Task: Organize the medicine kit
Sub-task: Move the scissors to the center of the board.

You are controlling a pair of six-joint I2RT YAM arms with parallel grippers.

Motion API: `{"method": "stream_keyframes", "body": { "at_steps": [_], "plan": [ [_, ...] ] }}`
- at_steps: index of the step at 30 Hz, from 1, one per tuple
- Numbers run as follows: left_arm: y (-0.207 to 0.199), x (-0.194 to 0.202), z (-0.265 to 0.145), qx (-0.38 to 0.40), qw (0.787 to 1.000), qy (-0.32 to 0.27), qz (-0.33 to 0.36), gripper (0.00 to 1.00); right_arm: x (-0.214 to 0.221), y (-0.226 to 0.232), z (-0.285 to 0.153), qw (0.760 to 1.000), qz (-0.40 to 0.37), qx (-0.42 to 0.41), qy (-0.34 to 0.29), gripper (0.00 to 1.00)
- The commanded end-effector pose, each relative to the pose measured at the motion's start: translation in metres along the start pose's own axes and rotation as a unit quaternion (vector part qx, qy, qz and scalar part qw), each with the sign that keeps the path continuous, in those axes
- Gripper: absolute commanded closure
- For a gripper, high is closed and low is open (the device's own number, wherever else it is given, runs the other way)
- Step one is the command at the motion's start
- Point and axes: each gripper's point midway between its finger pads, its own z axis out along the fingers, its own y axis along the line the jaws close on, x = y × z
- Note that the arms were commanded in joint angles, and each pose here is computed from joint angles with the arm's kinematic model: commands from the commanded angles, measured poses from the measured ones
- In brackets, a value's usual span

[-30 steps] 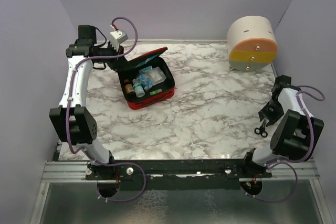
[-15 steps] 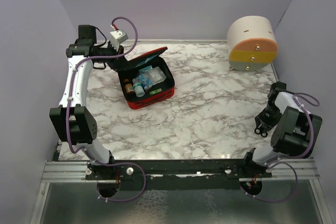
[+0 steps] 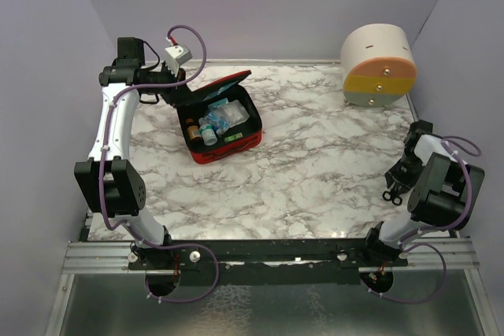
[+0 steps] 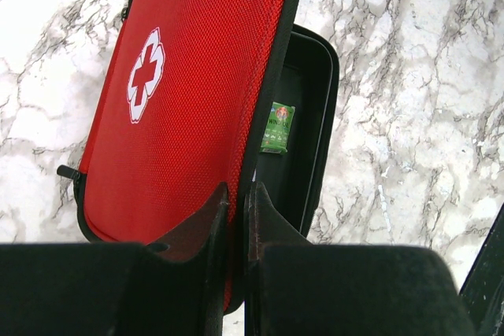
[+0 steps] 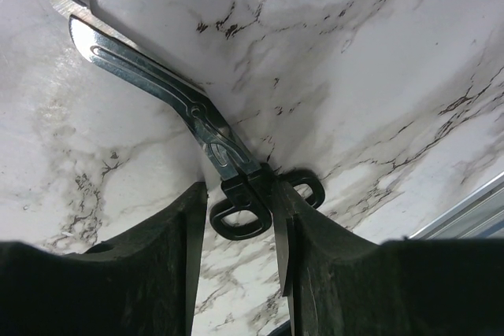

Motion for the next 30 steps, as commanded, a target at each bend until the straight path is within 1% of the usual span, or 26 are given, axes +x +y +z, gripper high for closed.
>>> {"method": "stream_keyframes", "body": {
  "at_steps": [1, 3, 5, 6, 9, 10, 14, 16, 18, 24, 30],
  "plan": [
    [0.011, 0.012, 0.001, -0.016, 0.999, 0.019, -0.021, 1.00, -0.011, 0.000, 0.012, 1.000, 0.009, 0.005, -0.009, 0.60],
    [0.012, 0.010, 0.000, -0.018, 0.999, 0.018, -0.018, 1.00, -0.002, -0.001, 0.019, 1.000, 0.005, 0.011, 0.012, 0.60],
    [0.018, 0.015, 0.005, -0.018, 0.999, 0.025, -0.025, 1.00, 0.004, 0.000, 0.023, 1.000, 0.003, 0.011, 0.024, 0.63],
    [0.018, 0.015, 0.005, -0.019, 0.999, 0.026, -0.024, 1.00, 0.006, 0.000, 0.024, 1.000, 0.003, 0.009, 0.028, 0.65],
    [0.019, 0.015, 0.006, -0.020, 0.999, 0.027, -0.025, 1.00, 0.013, 0.001, 0.028, 0.999, 0.000, 0.006, 0.040, 0.80],
    [0.019, 0.015, 0.005, -0.020, 0.999, 0.027, -0.024, 1.00, 0.016, 0.001, 0.029, 0.999, -0.002, 0.005, 0.045, 0.83],
    [0.020, 0.015, 0.007, -0.018, 0.999, 0.027, -0.028, 1.00, 0.026, 0.001, 0.031, 0.998, -0.002, -0.001, 0.056, 0.87],
    [0.021, 0.016, 0.007, -0.017, 0.999, 0.027, -0.029, 1.00, 0.027, 0.004, 0.030, 0.998, 0.000, -0.010, 0.059, 0.95],
    [0.021, 0.016, 0.008, -0.017, 0.999, 0.027, -0.030, 1.00, 0.028, 0.007, 0.030, 0.998, 0.001, -0.018, 0.063, 0.99],
    [0.022, 0.015, 0.008, -0.017, 0.999, 0.026, -0.027, 1.00, 0.033, 0.020, 0.025, 0.997, 0.007, -0.045, 0.069, 0.99],
    [0.022, 0.013, 0.008, -0.016, 0.999, 0.025, -0.027, 1.00, 0.043, 0.043, 0.020, 0.995, -0.010, -0.063, 0.072, 0.99]
  ]
}}
